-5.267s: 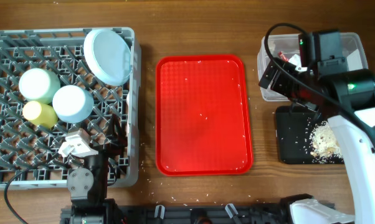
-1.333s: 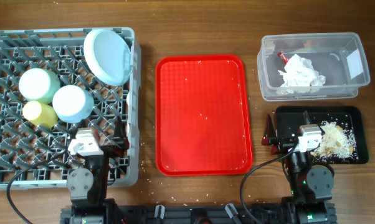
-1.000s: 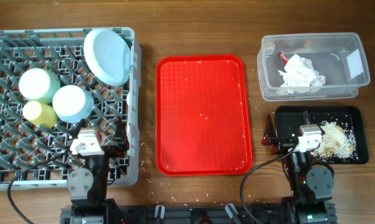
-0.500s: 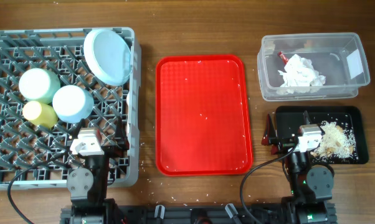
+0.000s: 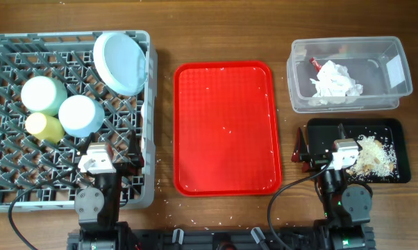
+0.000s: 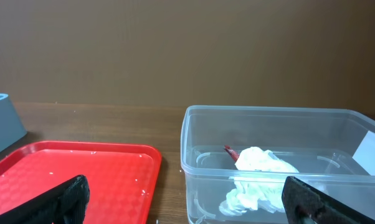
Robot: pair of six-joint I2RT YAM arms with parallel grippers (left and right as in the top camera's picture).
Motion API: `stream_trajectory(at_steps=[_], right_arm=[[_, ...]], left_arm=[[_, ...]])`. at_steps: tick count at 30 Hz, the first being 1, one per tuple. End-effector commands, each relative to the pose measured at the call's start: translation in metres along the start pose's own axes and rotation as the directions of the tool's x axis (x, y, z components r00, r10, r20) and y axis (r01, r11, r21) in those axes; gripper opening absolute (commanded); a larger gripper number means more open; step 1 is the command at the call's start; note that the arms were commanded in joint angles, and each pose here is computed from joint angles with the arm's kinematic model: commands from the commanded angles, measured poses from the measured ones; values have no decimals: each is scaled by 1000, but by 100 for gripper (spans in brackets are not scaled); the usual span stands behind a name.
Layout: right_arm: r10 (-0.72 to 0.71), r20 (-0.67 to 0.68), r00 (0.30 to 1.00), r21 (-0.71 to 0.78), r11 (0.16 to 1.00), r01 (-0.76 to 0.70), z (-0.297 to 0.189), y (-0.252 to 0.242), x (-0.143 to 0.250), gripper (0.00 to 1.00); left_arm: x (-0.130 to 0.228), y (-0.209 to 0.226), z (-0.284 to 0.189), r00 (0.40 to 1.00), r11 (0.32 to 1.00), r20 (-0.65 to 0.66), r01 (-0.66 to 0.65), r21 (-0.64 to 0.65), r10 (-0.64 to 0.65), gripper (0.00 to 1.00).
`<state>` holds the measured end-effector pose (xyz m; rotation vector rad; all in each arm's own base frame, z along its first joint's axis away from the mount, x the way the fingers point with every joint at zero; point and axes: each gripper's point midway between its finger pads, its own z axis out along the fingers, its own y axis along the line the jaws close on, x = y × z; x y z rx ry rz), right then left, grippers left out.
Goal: Sort waste into correct bins and load items into the dishwasher rack
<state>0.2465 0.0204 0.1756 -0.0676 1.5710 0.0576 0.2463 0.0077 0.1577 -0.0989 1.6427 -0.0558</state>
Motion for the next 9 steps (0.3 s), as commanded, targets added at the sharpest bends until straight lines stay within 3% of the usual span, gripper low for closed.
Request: stream_trajectory(at_steps=[1, 9], right_arm=[[-17, 12, 1000, 14, 1000, 17, -1, -3, -2, 99], [-17, 12, 1000, 14, 1000, 17, -1, -3, -2, 100]], left_arm=[[1, -1, 0, 1000, 1000, 1, -19, 8, 19, 100], [1, -1, 0, 1000, 1000, 1, -19, 8, 19, 100]])
